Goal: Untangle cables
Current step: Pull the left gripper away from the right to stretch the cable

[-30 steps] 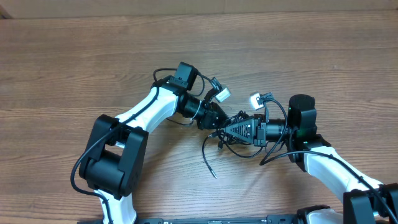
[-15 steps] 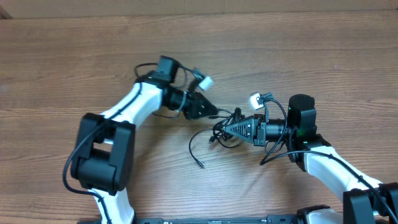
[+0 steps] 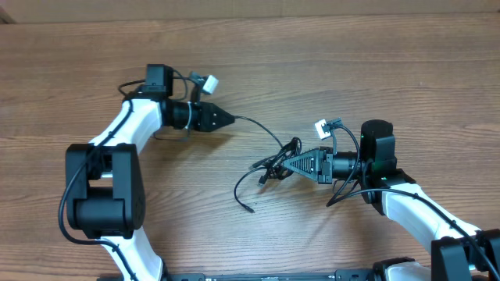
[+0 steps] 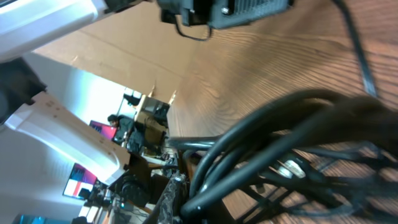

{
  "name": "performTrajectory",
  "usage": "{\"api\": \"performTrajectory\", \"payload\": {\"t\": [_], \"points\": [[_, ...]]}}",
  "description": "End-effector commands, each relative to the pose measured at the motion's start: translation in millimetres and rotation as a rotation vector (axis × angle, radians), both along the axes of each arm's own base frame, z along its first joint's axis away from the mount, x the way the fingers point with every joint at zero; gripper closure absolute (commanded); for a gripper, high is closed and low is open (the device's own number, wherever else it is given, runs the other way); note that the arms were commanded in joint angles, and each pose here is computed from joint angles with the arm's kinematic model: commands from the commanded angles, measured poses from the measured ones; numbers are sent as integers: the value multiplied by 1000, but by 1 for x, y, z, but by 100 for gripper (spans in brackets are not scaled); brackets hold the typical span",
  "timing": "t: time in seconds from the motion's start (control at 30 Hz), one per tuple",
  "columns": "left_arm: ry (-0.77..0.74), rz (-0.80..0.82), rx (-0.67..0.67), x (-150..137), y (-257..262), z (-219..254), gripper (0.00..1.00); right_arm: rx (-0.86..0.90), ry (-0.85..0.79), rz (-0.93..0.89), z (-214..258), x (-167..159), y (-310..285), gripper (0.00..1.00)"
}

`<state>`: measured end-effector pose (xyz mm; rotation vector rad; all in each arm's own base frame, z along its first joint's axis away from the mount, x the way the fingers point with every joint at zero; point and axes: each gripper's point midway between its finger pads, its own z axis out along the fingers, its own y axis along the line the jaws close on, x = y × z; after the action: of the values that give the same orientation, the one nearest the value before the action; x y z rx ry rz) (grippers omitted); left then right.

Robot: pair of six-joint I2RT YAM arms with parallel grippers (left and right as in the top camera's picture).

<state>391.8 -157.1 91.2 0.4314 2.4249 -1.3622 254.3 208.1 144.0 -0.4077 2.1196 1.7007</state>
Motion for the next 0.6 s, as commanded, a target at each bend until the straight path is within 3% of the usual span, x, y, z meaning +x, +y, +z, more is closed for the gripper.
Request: {"api": "performTrajectory", "payload": {"t": [0.0,0.1,0.23,0.47,0.57], "points": [[110,189,154,19,36,-23,96,-4,-14,-16,4,6,-1,96],[215,378,318,26,75,-47,96,-4,-14,-16,4,6,-1,96],[294,506,413,24,107,-59,96,-4,-14,-16,4,6,-1,96],[307,535,427,24,120,-61,96,-5,-17,-15,4,6,-1,96],[294,496,374,24,111,-56,96,-9,-14,-16,2,5,-1,96]]}}
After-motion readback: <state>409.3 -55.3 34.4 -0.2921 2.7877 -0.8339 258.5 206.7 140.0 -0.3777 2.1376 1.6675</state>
